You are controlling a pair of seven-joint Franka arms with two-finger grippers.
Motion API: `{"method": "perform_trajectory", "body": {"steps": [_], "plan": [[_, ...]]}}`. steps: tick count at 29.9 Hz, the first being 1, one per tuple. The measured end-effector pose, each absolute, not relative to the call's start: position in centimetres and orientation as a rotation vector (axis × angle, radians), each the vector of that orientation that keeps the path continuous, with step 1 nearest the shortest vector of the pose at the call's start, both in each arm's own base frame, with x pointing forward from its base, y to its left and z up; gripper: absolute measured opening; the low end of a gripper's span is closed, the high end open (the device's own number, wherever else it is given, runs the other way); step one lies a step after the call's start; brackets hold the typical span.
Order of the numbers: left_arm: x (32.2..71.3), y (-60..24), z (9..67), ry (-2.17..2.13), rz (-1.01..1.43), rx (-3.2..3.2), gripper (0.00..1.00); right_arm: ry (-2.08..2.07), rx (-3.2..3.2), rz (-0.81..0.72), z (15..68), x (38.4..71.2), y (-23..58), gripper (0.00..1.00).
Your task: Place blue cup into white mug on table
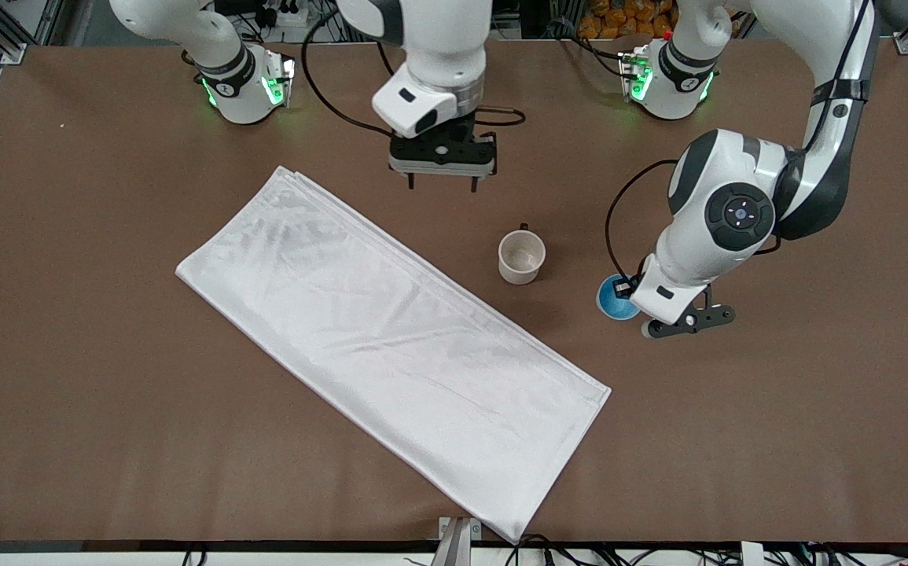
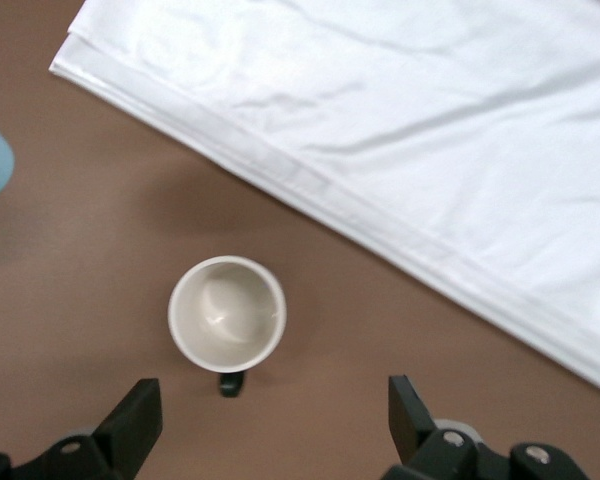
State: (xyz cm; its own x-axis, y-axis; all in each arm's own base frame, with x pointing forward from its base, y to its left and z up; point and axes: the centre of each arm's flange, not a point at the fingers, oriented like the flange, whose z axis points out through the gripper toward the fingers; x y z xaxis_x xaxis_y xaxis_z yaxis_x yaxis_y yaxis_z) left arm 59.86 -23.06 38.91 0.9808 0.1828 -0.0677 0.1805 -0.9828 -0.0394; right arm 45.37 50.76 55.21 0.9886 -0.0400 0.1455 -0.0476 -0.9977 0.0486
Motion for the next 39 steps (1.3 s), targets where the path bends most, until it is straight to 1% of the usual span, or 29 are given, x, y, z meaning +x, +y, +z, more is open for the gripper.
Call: {"method": "perform_trajectory", "body": {"steps": [9,17,24,31,35,39], "plan": [[58.3,-27.3,39.0,-0.419,0.089,-3.091,0.04,-0.012,3.075,0.208,60.8,50.2,41.1,1.00],[56.1,-31.6,38.8,-0.515,0.085,-3.081,0.04,0.080,3.063,0.159,63.1,54.1,32.2,1.00],[54.3,-33.5,37.7,-0.534,0.125,-3.067,0.04,0.109,3.087,0.102,63.5,56.9,24.7,1.00],[52.6,-35.0,36.6,-0.534,0.161,-3.055,0.04,0.139,3.084,0.064,63.1,58.6,18.0,1.00],[51.9,-35.7,36.4,-0.523,0.173,-3.055,0.04,0.135,3.084,0.044,62.4,59.1,15.8,1.00],[51.2,-36.3,36.0,-0.513,0.186,-3.052,0.04,0.125,3.092,0.065,61.5,59.6,14.6,1.00]]}}
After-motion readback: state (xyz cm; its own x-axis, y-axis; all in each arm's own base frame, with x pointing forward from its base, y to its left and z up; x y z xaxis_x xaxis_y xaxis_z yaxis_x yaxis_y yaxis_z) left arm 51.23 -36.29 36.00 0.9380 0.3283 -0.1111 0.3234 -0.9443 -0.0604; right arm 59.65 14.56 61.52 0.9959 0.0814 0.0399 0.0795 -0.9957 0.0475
